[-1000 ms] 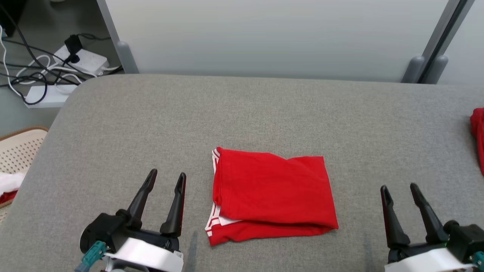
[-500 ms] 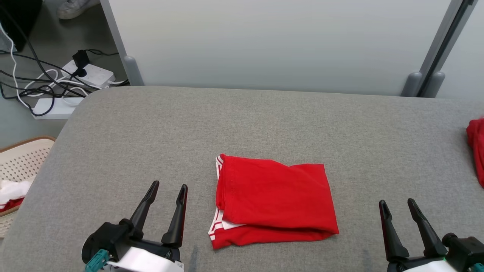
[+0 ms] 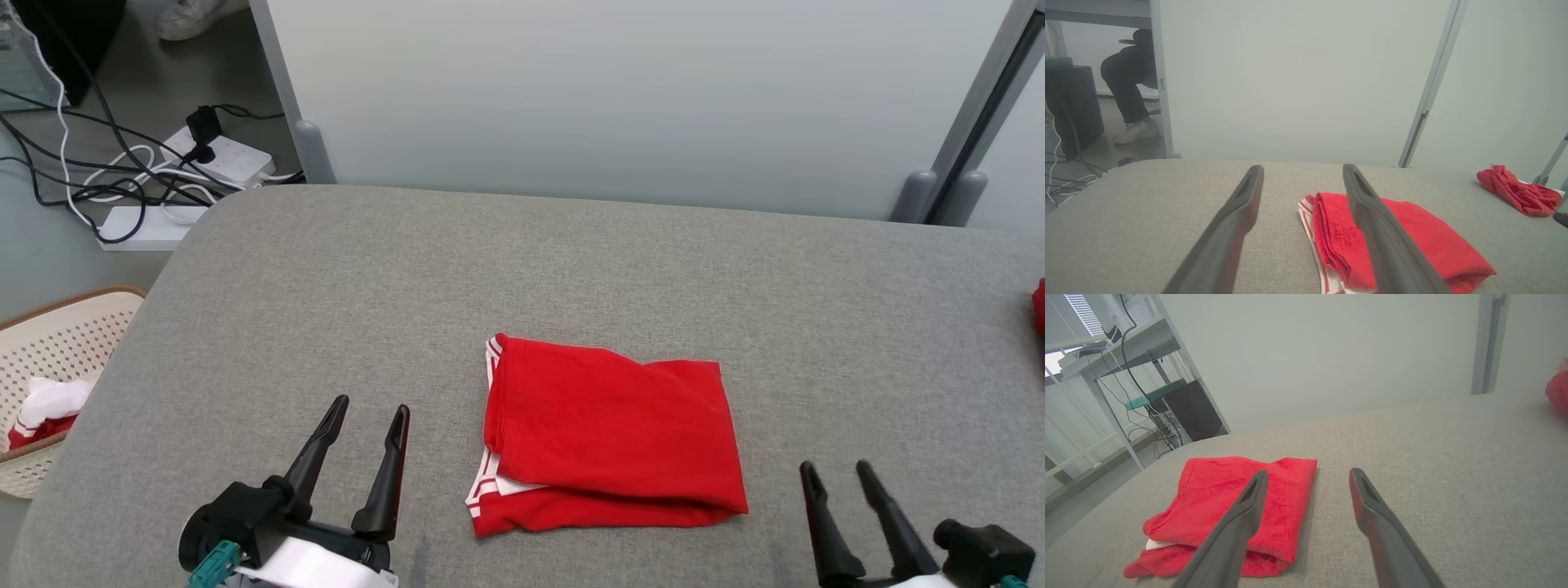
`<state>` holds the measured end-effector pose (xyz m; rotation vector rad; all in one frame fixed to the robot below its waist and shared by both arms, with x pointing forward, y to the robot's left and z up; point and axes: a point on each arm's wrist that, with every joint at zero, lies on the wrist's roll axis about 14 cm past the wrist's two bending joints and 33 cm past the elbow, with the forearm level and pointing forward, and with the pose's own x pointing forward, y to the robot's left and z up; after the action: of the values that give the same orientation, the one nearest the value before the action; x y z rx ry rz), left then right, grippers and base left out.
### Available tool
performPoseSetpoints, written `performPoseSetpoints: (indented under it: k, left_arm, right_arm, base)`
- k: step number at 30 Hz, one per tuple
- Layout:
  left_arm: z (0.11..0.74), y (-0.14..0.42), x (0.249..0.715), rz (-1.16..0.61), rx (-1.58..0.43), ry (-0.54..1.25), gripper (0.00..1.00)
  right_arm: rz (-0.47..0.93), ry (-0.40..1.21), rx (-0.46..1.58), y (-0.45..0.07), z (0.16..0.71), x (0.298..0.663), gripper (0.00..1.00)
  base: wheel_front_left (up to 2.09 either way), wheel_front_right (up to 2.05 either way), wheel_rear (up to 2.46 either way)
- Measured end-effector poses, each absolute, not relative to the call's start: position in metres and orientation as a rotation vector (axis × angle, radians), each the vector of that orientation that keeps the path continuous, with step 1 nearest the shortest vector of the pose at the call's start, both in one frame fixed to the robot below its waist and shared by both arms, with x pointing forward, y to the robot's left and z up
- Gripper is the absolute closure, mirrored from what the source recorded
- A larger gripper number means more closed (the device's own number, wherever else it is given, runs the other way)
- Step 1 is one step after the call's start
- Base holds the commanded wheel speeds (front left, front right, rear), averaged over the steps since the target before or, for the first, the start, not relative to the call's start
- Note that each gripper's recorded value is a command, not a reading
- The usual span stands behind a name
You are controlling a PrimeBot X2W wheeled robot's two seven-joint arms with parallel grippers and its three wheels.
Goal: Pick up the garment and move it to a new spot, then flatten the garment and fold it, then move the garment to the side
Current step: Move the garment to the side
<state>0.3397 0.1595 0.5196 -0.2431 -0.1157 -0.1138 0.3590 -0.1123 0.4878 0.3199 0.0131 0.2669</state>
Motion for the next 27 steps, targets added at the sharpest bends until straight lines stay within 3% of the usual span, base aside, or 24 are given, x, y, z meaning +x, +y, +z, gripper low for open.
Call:
performPoseSetpoints:
  k: [4,15,27]
  left_arm:
    - [0.519,0.161,0.337,-0.11,-0.24,-0.115,0.0]
    - [0.511,0.167,0.335,-0.081,-0.234,-0.088,0.0]
    - [0.506,0.181,0.334,-0.032,-0.228,-0.073,0.0]
  right_arm:
    - [0.306,0.114,0.368,-0.099,0.465,0.359,0.0]
    - [0.358,0.373,0.653,-0.073,0.448,0.41,0.0]
    - [0.393,0.634,0.719,-0.053,0.407,0.416,0.0]
  base:
    - [0.0,0.0,0.0]
    - [0.0,0.0,0.0]
    - [0.0,0.0,0.0]
